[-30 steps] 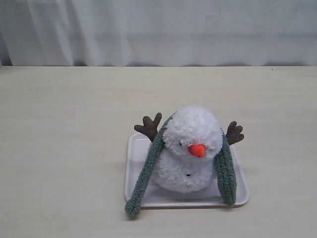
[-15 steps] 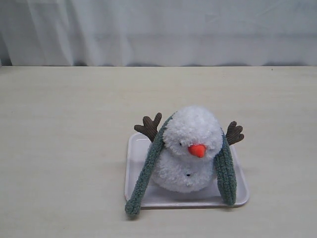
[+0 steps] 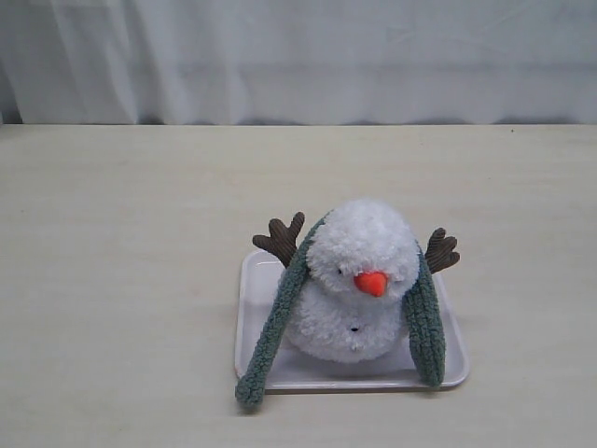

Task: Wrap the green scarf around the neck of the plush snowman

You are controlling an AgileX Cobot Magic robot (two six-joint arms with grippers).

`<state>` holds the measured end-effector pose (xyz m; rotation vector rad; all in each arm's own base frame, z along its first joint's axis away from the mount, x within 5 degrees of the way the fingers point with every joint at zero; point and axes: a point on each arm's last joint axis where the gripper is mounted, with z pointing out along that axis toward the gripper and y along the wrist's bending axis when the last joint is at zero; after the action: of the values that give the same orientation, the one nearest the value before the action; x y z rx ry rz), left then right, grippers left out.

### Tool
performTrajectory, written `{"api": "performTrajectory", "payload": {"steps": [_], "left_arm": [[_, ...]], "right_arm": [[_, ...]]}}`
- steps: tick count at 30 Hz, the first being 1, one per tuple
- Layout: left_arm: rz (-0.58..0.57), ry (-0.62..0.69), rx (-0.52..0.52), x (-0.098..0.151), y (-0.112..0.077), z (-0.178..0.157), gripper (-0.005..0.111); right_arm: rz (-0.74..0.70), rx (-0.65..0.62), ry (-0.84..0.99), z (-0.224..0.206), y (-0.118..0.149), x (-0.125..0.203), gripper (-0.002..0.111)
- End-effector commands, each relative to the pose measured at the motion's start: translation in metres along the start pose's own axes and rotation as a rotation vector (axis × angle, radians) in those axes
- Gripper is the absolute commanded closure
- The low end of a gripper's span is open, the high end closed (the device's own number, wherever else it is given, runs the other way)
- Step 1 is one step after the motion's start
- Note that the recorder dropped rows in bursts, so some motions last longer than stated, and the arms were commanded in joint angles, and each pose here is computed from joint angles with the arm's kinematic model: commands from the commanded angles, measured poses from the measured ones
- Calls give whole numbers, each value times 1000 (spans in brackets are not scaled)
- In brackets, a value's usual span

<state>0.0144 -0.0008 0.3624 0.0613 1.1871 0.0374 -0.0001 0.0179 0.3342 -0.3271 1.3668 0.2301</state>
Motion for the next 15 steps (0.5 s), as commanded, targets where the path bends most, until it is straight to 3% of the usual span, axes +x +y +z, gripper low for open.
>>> {"api": "performTrajectory", "payload": {"steps": [1, 15], "left_arm": [[-4, -58, -6, -5, 0, -13, 107], [-4, -88, -8, -5, 0, -19, 107]], "right_arm": [[4, 1, -4, 0, 0, 1, 104], [4, 1, -4, 0, 0, 1, 104]]}}
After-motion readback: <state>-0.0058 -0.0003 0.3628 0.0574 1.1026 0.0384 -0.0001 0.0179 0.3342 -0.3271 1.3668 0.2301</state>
